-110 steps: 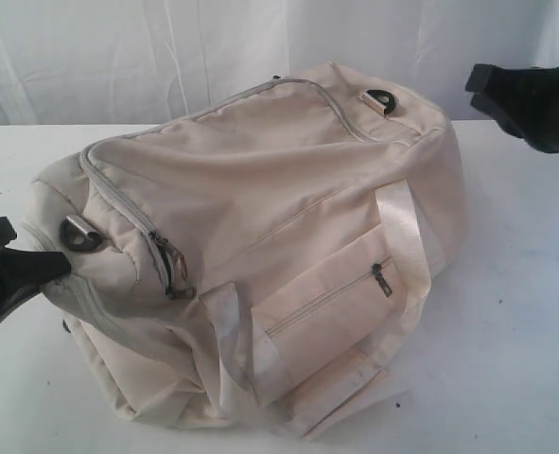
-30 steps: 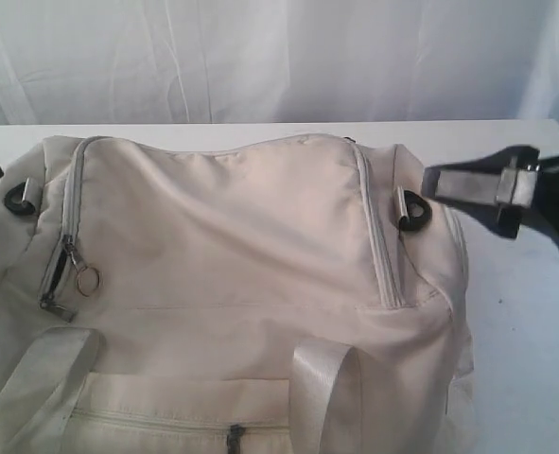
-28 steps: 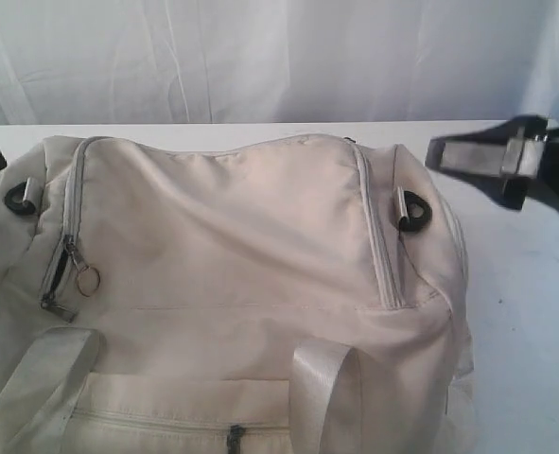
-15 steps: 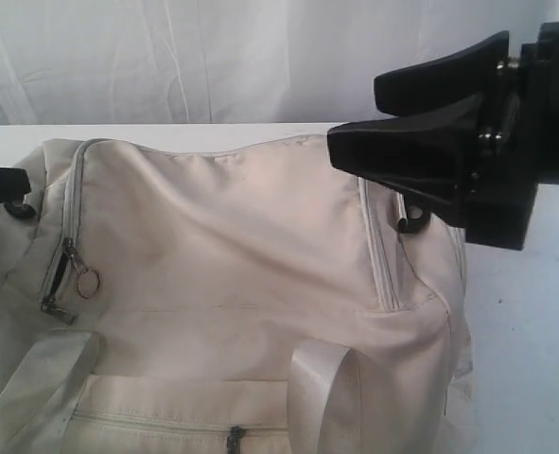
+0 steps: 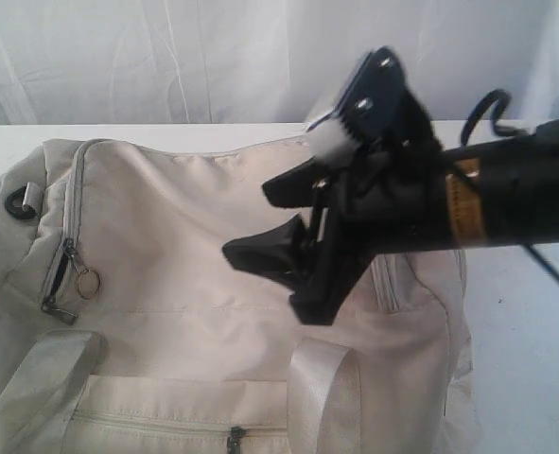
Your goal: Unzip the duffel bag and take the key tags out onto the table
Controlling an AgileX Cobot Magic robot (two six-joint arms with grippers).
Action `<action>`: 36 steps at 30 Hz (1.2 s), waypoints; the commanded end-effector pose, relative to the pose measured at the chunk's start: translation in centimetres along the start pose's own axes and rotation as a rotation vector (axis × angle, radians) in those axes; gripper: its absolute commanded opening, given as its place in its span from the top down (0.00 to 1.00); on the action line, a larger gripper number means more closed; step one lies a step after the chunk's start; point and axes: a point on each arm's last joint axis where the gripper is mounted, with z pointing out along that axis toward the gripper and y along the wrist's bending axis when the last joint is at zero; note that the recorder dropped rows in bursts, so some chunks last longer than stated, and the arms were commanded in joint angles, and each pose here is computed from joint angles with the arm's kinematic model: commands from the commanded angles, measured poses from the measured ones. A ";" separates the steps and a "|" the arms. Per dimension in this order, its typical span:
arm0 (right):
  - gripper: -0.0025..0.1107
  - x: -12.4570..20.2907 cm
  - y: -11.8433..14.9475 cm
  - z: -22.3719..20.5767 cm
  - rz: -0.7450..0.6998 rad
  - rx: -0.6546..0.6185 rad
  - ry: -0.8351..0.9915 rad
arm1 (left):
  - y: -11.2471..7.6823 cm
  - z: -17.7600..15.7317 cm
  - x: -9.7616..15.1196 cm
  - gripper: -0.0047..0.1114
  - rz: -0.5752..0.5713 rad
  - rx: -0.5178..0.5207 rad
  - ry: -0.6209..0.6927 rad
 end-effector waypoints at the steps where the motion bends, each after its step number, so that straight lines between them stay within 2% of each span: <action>1: 0.40 1.0 1.4 4.6 -0.027 -0.073 -0.016 | -0.5 -0.2 0.2 0.34 0.022 0.000 0.054; 3: 0.40 1.3 1.9 6.3 -0.044 -0.084 0.002 | -0.9 -0.4 0.6 0.45 0.106 -0.003 0.105; 6: 0.40 1.3 2.6 8.8 -0.096 -0.119 0.020 | -1.6 -0.8 0.5 0.61 0.162 -0.002 0.102; 8: 0.40 0.8 2.5 10.2 -0.075 -0.107 0.016 | -2.0 -1.1 0.4 0.65 0.185 -0.001 0.095; 13: 0.40 0.3 0.6 13.1 0.090 0.016 0.005 | -3.3 -1.7 0.0 0.60 0.244 0.002 0.070; 16: 0.40 0.1 0.2 14.6 0.093 -0.020 -0.022 | -3.1 -1.7 0.5 0.58 0.211 0.001 0.078; 21: 0.40 0.9 -0.2 16.9 0.105 -0.049 -0.015 | -2.4 -1.7 3.1 0.56 0.179 0.000 0.126; 26: 0.40 1.3 -0.2 17.1 0.105 -0.054 -0.007 | -2.0 -1.9 4.9 0.40 0.177 -0.024 0.151; 28: 0.40 1.3 -0.3 17.1 0.105 -0.050 -0.004 | -2.3 -2.1 4.7 0.38 0.192 -0.035 0.140; 31: 0.40 1.5 -0.5 17.1 0.101 -0.027 0.016 | -3.0 -2.5 4.4 0.39 0.212 -0.033 0.122; 36: 0.40 1.7 -0.7 17.1 0.100 0.004 0.040 | -5.9 -3.8 2.0 0.41 0.324 -0.018 0.040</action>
